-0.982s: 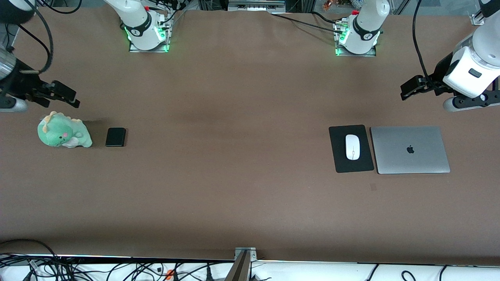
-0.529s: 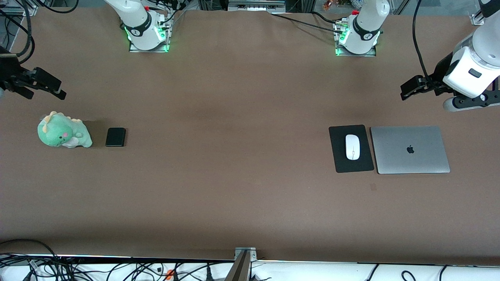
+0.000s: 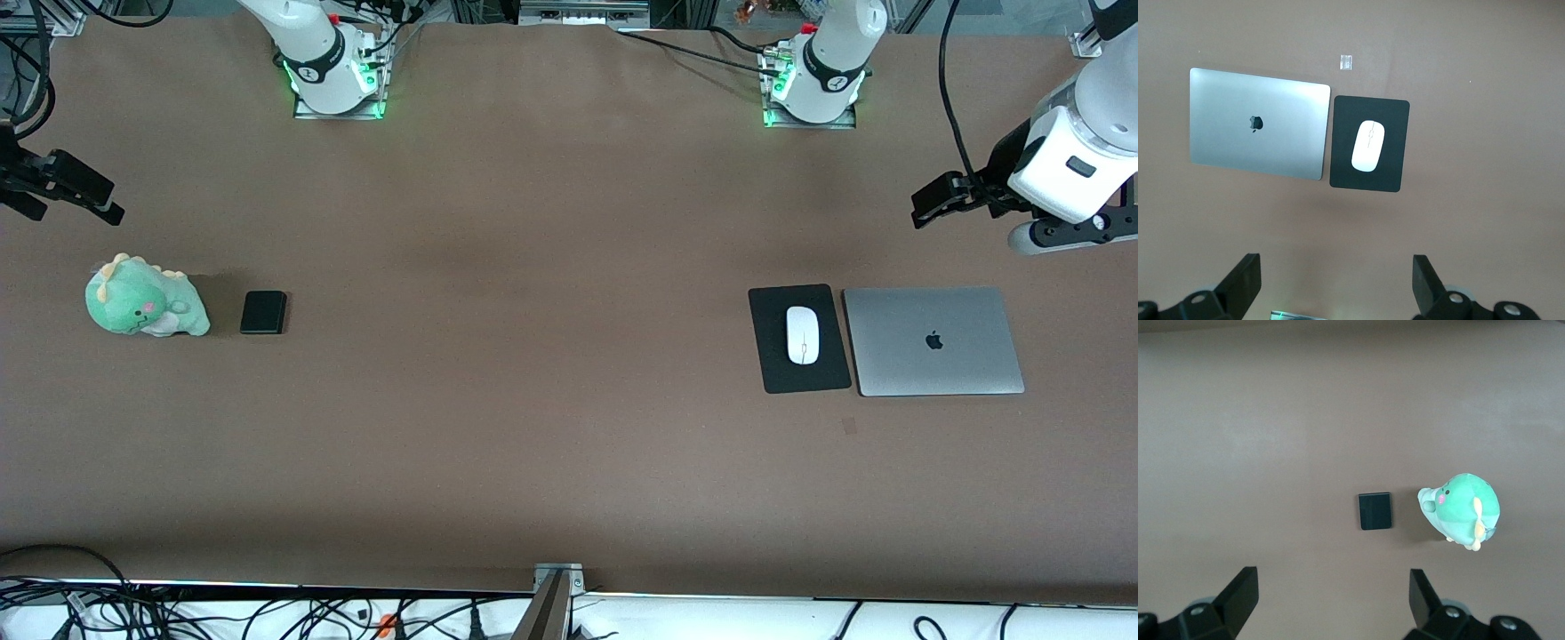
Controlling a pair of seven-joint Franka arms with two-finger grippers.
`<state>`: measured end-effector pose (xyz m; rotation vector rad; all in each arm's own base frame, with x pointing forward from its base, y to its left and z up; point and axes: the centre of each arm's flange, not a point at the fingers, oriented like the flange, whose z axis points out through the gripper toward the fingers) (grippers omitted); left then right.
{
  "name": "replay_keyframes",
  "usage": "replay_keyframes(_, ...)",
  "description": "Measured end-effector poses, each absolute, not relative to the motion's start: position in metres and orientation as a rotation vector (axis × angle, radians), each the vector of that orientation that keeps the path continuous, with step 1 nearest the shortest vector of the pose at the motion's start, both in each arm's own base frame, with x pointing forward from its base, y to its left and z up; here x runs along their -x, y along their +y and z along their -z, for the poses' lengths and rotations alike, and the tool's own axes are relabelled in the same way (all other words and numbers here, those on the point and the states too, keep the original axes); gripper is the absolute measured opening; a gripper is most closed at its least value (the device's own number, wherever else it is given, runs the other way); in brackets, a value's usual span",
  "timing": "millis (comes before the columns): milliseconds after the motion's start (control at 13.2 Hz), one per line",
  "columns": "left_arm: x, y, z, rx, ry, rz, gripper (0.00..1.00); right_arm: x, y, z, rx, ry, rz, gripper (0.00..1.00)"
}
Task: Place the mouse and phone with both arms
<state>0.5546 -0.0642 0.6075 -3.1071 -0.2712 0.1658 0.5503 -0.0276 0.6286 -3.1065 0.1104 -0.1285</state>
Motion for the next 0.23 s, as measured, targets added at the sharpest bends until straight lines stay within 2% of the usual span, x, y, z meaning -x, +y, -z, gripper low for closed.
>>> replay_keyframes(227,-0.5546,-0.0642,-0.6075,3.106,-0.278,-0.166,1.0,-0.5503,-0.0277,-0.6286,3.108,0.11,0.129,1.0)
